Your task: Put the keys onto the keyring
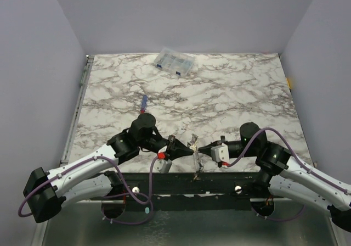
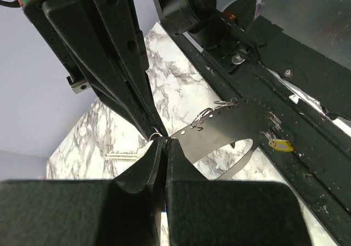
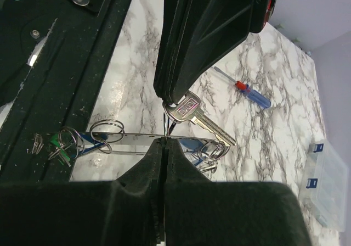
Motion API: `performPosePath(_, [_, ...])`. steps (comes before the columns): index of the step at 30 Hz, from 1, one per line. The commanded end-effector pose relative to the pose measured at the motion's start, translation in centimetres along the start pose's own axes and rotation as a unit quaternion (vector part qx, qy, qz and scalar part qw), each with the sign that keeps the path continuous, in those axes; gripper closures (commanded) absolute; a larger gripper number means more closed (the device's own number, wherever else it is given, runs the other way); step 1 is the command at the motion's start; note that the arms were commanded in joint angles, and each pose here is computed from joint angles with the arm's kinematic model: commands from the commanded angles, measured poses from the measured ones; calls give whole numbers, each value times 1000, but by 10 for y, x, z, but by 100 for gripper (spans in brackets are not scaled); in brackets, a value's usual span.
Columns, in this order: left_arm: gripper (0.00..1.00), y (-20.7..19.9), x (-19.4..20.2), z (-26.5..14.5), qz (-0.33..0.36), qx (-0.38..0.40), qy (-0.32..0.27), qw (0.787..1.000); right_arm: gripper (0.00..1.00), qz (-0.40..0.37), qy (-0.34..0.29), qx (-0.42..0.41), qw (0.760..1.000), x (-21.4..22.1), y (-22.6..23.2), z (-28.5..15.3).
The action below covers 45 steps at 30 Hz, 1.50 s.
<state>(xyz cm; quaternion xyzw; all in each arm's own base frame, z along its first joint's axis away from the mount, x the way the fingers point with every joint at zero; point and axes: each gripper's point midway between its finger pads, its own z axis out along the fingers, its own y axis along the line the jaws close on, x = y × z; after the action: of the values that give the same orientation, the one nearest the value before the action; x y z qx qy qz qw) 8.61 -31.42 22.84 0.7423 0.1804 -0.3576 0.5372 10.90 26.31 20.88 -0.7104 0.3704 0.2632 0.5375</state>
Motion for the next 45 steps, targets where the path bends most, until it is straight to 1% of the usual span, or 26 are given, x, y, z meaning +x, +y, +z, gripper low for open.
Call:
performPosePath(1, [100, -9, 7, 1, 3, 10, 13, 1000, 100, -14, -23, 9, 1000, -16, -8, 0])
performPosePath(4, [100, -9, 10, 2, 2, 11, 19, 1000, 100, -14, -22, 7, 1000, -15, -7, 1])
performPosePath(8, [100, -5, 11, -1, 29, 1, 33, 999, 100, -13, -22, 5, 1000, -15, -6, 1])
performPosePath(12, [100, -1, 14, -4, 35, -10, 47, 998, 100, -14, -21, 4, 1000, -15, -5, 1])
performPosePath(19, [100, 2, 11, -6, 51, -14, 49, 997, 100, -13, -17, 1, 1000, -13, -2, 1])
performPosePath(26, [100, -1, 13, -5, 36, -12, 47, 998, 100, -15, -17, 4, 1000, -12, -4, 2])
performPosePath(29, [87, -1, 14, -7, 38, -16, 54, 998, 100, -17, -16, 8, 1000, -11, -4, 2])
performPosePath(32, [78, 0, 14, -9, 38, -23, 59, 997, 100, -17, -18, 13, 1000, -11, -4, 1])
performPosePath(36, [73, 4, 14, -10, 34, -32, 63, 997, 100, -15, -21, 20, 999, -12, -5, 0])
performPosePath(41, [67, 12, 11, -14, 6, -57, 62, 996, 100, -16, -27, 31, 999, -15, -9, -1])
performPosePath(45, [65, 24, 5, -19, 4, -93, 48, 994, 100, -10, -35, 43, 998, -17, -13, -1])
